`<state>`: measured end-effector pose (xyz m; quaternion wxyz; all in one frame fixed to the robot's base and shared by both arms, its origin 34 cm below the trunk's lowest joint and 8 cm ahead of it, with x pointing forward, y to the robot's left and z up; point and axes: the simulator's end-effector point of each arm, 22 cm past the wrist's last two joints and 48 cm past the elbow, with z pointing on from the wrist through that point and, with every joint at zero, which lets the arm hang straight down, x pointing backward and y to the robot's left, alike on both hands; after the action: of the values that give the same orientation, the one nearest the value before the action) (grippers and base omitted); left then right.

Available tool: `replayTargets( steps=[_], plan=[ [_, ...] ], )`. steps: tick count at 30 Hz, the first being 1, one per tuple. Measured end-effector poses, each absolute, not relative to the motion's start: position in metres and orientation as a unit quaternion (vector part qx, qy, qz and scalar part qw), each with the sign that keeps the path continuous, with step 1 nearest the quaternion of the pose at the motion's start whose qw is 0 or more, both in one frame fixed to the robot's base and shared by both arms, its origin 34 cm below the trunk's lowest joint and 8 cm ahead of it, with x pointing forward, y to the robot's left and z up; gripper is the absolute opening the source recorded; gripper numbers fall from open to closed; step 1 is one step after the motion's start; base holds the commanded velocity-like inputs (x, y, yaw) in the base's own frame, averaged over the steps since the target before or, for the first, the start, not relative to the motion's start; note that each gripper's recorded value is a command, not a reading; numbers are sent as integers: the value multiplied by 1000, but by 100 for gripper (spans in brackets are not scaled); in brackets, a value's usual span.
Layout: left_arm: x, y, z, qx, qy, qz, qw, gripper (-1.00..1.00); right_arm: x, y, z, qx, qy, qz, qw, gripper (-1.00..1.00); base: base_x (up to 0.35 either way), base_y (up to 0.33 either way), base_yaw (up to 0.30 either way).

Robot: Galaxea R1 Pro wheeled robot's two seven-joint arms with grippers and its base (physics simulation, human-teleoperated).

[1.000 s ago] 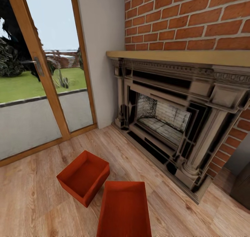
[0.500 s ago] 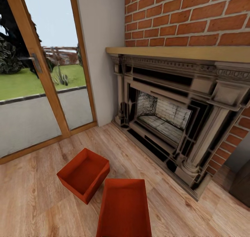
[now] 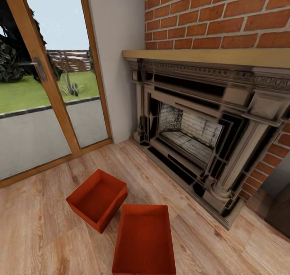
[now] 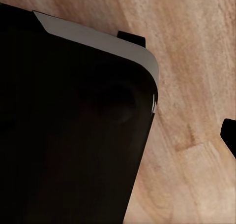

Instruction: Move the two storage containers from the living room to the garage. In the garage, place one container on the floor and stack the other container on top of it (either order is fine).

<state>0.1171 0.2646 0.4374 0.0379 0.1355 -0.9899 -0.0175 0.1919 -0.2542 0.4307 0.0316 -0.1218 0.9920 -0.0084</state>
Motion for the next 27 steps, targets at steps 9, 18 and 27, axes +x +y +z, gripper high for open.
replayTargets(
  steps=[9,18,27],
  plan=[
    [111,265,438,135,-990,-19,45,100,184,-255,430,-121,992,-9,19,100,0,0,0],
    [106,265,438,135,-989,-20,52,100,178,-255,429,-121,993,-7,12,100,0,0,0],
    [100,264,439,135,-989,-20,59,100,172,-255,429,-121,993,-7,5,100,0,0,0]
  ],
)
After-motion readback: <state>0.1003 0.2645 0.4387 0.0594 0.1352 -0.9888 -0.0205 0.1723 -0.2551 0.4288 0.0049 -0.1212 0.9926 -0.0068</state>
